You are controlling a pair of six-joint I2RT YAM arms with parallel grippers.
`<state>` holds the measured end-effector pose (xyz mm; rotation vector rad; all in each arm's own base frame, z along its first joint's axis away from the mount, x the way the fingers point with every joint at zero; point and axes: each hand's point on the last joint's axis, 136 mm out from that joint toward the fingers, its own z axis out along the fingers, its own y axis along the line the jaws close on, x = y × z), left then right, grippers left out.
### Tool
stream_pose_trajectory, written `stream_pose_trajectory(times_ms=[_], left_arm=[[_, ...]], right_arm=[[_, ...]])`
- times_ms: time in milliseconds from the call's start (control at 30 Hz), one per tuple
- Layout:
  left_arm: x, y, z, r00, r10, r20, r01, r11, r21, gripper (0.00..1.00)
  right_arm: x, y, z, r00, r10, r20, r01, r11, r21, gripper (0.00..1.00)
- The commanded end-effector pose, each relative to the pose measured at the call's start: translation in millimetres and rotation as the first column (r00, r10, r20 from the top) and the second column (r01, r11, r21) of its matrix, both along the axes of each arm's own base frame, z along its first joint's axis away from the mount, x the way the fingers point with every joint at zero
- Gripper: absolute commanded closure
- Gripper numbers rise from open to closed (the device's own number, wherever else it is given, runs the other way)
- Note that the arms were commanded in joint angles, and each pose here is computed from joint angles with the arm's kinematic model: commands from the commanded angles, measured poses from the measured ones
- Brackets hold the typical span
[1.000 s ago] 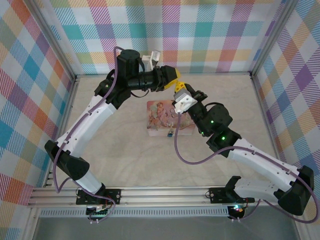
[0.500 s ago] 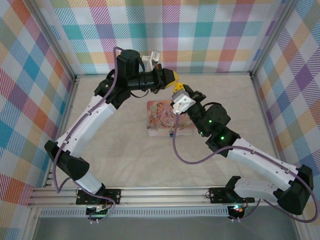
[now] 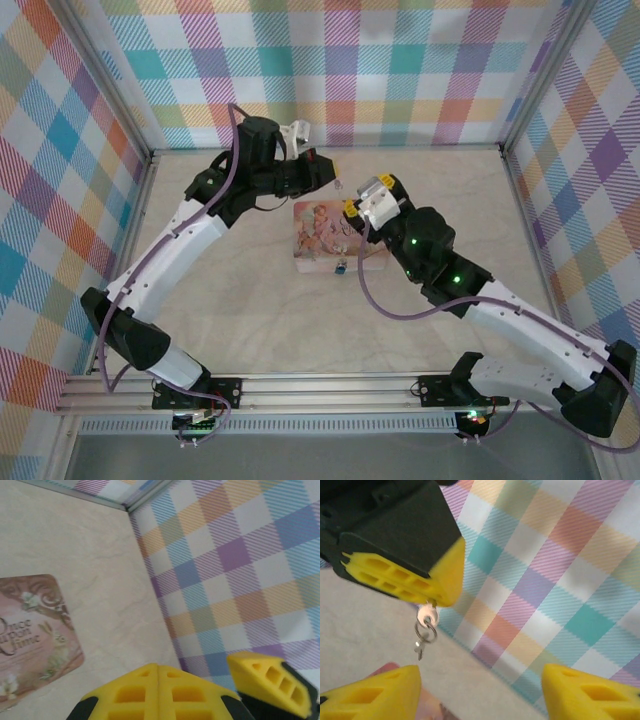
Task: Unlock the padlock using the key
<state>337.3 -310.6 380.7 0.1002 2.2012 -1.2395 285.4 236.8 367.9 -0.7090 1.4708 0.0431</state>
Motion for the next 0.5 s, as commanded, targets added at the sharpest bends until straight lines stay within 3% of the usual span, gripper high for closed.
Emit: stream_pose_trajectory(times_ms=[0,67,233,467], left_arm=[[-2.0,12.6,-7.9,0.996,0.005,0.086,-0.011,0.998,0.06,1.0],[-4.6,15.8,-16.5,0.995,0.005,0.102,-0.012,0.997,0.072,1.0],[-12.9,19.8,-30.3,0.991,-0.003,0.132,-0.005,0.998,0.058,1.0],[-30.2,12.7,-40.3,0.986,-0.04,0.16,0.046,0.998,-0.037,1.0]], right_arm=[[-8.0,-6.1,-40.1,0.981,-0.002,-0.196,0.026,0.992,0.121,0.2],[-11.5,-10.3,-46.8,0.97,0.003,-0.243,0.045,0.98,0.193,0.01],[-20.2,-15.0,-58.3,0.927,0.09,-0.363,0.064,0.918,0.39,0.0],[-41.1,5.2,-70.0,0.825,0.364,-0.432,-0.006,0.771,0.637,0.02]])
